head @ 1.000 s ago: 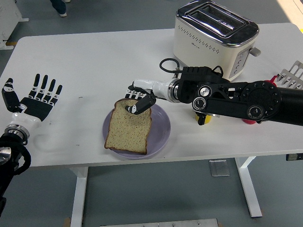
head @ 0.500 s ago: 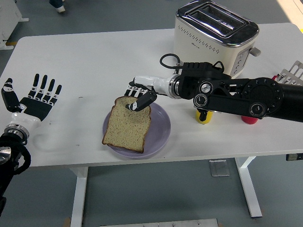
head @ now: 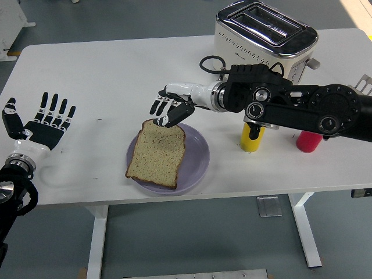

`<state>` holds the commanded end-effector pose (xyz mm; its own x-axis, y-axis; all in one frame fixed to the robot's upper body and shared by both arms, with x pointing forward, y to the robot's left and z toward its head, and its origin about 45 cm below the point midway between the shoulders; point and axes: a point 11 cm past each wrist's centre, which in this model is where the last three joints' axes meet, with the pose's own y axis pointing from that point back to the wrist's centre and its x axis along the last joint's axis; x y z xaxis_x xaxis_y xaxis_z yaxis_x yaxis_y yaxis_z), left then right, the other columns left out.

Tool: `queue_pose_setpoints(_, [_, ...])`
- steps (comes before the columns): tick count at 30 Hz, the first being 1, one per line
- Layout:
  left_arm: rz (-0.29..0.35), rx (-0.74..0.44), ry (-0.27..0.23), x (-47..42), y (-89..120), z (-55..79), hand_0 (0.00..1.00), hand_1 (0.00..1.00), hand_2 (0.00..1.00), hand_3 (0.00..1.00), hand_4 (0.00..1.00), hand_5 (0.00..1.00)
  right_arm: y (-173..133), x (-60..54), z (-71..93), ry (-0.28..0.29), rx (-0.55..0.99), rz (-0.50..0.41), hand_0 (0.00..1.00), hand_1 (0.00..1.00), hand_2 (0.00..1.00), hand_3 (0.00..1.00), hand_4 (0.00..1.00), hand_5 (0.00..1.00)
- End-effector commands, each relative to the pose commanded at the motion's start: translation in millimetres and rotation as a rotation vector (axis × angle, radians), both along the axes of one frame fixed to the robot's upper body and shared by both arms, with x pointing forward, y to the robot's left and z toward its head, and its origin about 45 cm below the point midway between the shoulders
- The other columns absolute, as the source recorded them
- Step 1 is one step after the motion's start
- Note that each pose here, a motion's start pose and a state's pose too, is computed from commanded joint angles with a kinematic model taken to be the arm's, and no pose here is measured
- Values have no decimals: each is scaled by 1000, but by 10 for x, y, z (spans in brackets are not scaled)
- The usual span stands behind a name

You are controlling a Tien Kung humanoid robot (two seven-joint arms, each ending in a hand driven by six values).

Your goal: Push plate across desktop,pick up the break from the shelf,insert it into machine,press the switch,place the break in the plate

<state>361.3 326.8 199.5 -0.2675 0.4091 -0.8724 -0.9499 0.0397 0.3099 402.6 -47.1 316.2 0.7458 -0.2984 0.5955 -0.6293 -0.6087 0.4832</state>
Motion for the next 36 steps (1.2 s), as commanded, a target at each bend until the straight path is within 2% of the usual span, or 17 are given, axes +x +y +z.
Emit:
queue_pose_setpoints(3, [2, 0, -1, 0, 6, 3, 786, 748, 701, 698, 769, 998, -27, 23, 112, -15, 21, -5, 570, 645, 684, 675, 656, 270])
queue_pose_setpoints(10, [1, -5, -1, -3, -4, 2, 786, 748, 701, 697, 770, 998, -187, 95, 486, -58, 110, -34, 571, 642, 674, 669, 657, 272])
queue_pose_setpoints(16, [-2, -9, -2, -12, -18, 3, 786, 747, 701, 697, 770, 998, -424, 57, 848, -111, 241, -65, 573, 640, 663, 659, 657, 269])
queue_pose_setpoints(21, [-15, -22, -12, -21, -64, 45, 786, 747, 701, 697, 769, 998, -809, 21, 1209, -173, 385, -137, 572, 640, 661, 657, 657, 268])
queue_pose_setpoints(24, [-18, -27, -17, -25, -74, 66, 786, 747, 701, 697, 769, 998, -1034, 4, 1392, -198, 479, -186, 572, 640, 661, 657, 657, 268])
queue_pose_setpoints(30, [-19, -44, -31, -42, -80, 118, 786, 747, 701, 697, 769, 998, -1517, -139, 1727, -235, 779, -285, 594, 635, 646, 638, 656, 263])
queue_pose_setpoints(33, [-20, -50, -35, -50, -84, 135, 786, 748, 701, 697, 767, 998, -1725, -207, 1809, -231, 930, -337, 623, 636, 638, 625, 658, 262])
queue_pose_setpoints(36, [-22, -55, -38, -57, -91, 144, 786, 748, 701, 697, 767, 998, -1943, -241, 1825, -210, 1079, -401, 623, 636, 638, 625, 658, 262])
